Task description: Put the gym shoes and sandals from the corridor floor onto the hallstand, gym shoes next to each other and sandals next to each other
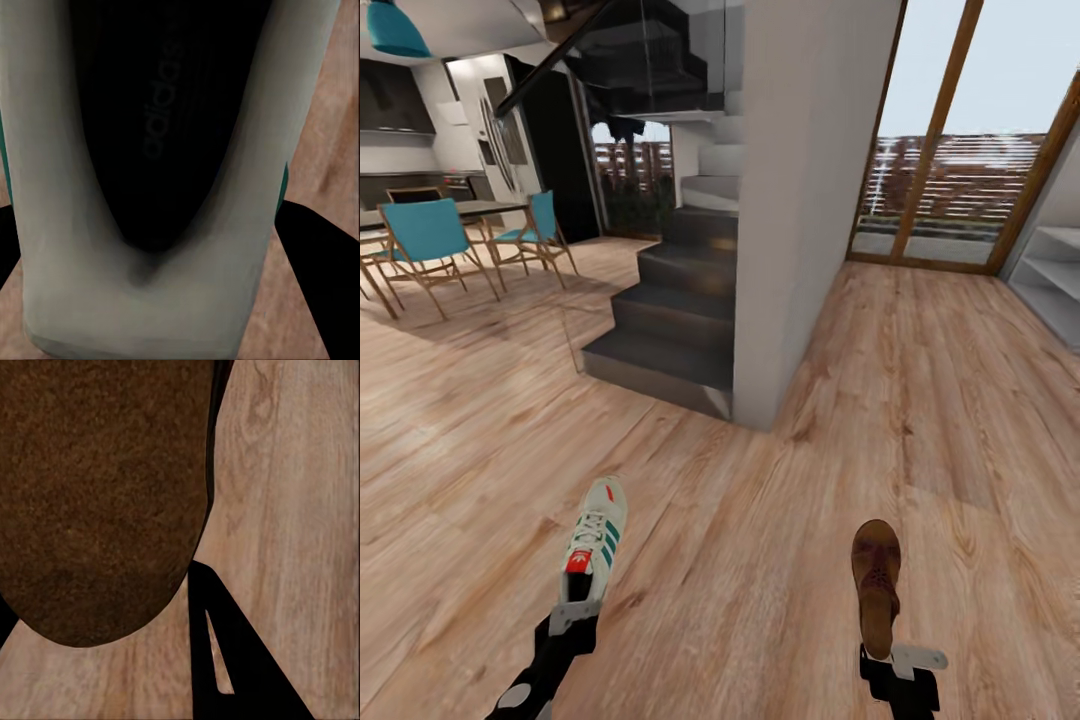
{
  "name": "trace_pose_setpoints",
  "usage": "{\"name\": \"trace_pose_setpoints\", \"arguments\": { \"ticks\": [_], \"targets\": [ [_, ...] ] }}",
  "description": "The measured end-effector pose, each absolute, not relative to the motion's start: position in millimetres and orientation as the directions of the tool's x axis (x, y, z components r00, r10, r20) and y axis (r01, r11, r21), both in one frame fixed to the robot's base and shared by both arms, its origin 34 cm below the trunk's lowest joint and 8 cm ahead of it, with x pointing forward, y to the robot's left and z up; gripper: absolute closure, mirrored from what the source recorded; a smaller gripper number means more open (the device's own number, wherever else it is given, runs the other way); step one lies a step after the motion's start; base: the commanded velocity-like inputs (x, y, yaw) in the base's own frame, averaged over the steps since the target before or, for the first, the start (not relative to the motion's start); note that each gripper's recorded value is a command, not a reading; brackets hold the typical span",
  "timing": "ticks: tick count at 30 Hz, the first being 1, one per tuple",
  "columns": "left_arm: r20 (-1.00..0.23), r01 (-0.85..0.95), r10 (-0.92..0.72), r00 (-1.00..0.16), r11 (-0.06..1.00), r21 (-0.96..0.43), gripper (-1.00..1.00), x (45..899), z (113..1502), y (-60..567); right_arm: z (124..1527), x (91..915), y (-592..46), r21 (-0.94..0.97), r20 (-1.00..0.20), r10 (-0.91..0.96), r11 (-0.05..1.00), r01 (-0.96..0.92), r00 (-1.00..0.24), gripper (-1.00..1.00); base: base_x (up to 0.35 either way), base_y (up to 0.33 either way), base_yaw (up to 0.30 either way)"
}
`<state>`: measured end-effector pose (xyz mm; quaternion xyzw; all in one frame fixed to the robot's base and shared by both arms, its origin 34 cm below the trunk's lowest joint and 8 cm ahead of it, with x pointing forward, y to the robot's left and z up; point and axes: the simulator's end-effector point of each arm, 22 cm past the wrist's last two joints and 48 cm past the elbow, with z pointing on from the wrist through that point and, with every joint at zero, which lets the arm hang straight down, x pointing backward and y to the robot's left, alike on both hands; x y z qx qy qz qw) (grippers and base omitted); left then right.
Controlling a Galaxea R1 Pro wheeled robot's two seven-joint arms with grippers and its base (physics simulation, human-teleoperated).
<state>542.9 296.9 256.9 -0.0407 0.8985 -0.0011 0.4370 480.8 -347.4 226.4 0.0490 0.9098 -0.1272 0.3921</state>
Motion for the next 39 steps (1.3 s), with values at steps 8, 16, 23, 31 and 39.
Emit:
{"name": "trace_pose_setpoints", "arguments": {
  "ticks": [8, 16, 23, 31, 39],
  "targets": [
    [-0.759, -0.089, -0.075, -0.647, 0.996, -0.023, 1.0, 517, 241, 310, 225, 478, -347, -0.194, -0.721, -0.01, 0.963, 0.188, -0.693, 1.0, 0.234, -0.266, -0.279],
    [-0.769, -0.101, -0.066, -0.635, 0.995, -0.001, 1.0, 475, 231, 322, 222, 476, -344, -0.191, -0.715, -0.012, 0.965, 0.179, -0.699, 1.0, 0.242, -0.247, -0.279],
    [-0.764, -0.152, -0.107, -0.636, 0.988, -0.012, 1.0, 458, 226, 331, 221, 474, -343, -0.19, -0.713, -0.012, 0.966, 0.176, -0.701, 1.0, 0.247, -0.24, -0.279],
    [-0.763, -0.155, -0.111, -0.637, 0.988, -0.013, 1.0, 456, 226, 331, 214, 464, -339, -0.188, -0.694, -0.006, 0.967, 0.172, -0.72, 1.0, 0.208, -0.27, -0.279],
    [-0.761, -0.155, -0.112, -0.639, 0.988, -0.014, 1.0, 455, 225, 330, 214, 463, -339, -0.187, -0.693, -0.004, 0.967, 0.175, -0.721, 1.0, 0.198, -0.274, -0.279]
  ]
}}
